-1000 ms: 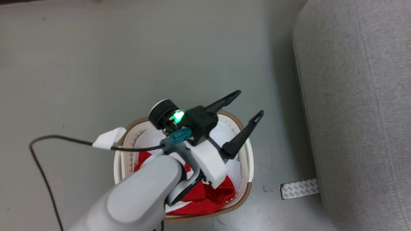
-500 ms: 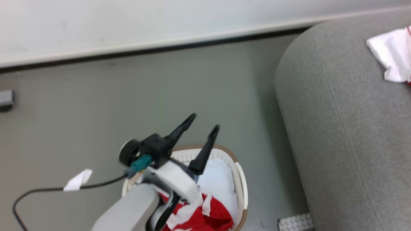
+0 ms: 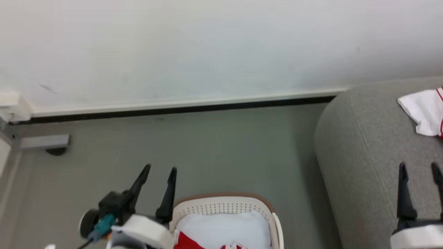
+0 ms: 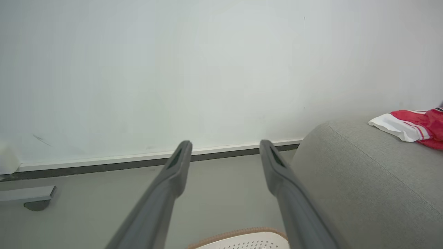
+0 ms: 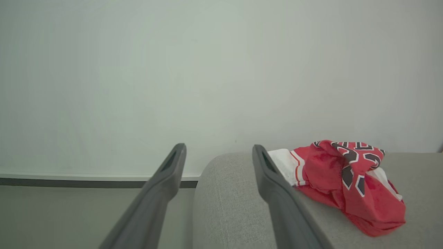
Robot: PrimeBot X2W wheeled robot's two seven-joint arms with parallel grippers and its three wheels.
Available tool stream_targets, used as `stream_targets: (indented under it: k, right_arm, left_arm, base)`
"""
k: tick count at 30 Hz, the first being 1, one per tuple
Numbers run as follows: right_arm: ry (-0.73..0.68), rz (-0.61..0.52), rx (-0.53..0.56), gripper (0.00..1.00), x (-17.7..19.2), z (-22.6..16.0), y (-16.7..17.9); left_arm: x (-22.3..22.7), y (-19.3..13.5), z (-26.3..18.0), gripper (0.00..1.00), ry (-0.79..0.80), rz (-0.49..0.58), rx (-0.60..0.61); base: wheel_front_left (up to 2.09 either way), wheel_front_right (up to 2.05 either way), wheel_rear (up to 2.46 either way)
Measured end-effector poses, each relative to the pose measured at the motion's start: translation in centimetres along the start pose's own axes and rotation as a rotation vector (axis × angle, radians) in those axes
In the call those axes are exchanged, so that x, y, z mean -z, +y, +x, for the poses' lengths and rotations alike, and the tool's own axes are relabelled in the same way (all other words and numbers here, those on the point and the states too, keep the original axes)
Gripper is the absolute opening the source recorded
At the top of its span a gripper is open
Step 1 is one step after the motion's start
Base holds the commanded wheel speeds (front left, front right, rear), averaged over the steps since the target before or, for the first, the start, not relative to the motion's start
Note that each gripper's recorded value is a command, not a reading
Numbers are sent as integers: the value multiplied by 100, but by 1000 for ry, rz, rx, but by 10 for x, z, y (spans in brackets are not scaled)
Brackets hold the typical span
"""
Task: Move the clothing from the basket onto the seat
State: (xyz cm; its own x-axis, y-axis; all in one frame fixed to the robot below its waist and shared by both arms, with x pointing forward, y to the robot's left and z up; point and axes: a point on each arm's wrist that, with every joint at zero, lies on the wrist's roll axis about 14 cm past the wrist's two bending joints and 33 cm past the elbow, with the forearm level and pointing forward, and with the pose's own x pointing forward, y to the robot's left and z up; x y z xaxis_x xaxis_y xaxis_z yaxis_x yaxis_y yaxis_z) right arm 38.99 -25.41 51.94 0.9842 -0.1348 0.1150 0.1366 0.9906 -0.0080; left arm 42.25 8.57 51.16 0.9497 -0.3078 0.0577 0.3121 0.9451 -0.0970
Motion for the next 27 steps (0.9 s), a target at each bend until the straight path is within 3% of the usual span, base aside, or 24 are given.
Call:
stream_targets:
  k: [12, 27]
  right_arm:
    - [127, 127, -138, 100, 36, -44, 55]
    - [144, 152, -153, 100, 41, -45, 62]
  left_arm:
    - [-1, 43, -73, 100, -21, 12, -223]
    - [4, 34, -70, 100, -22, 7, -190]
  base:
    - [0, 0, 0]
    - [0, 0, 0]
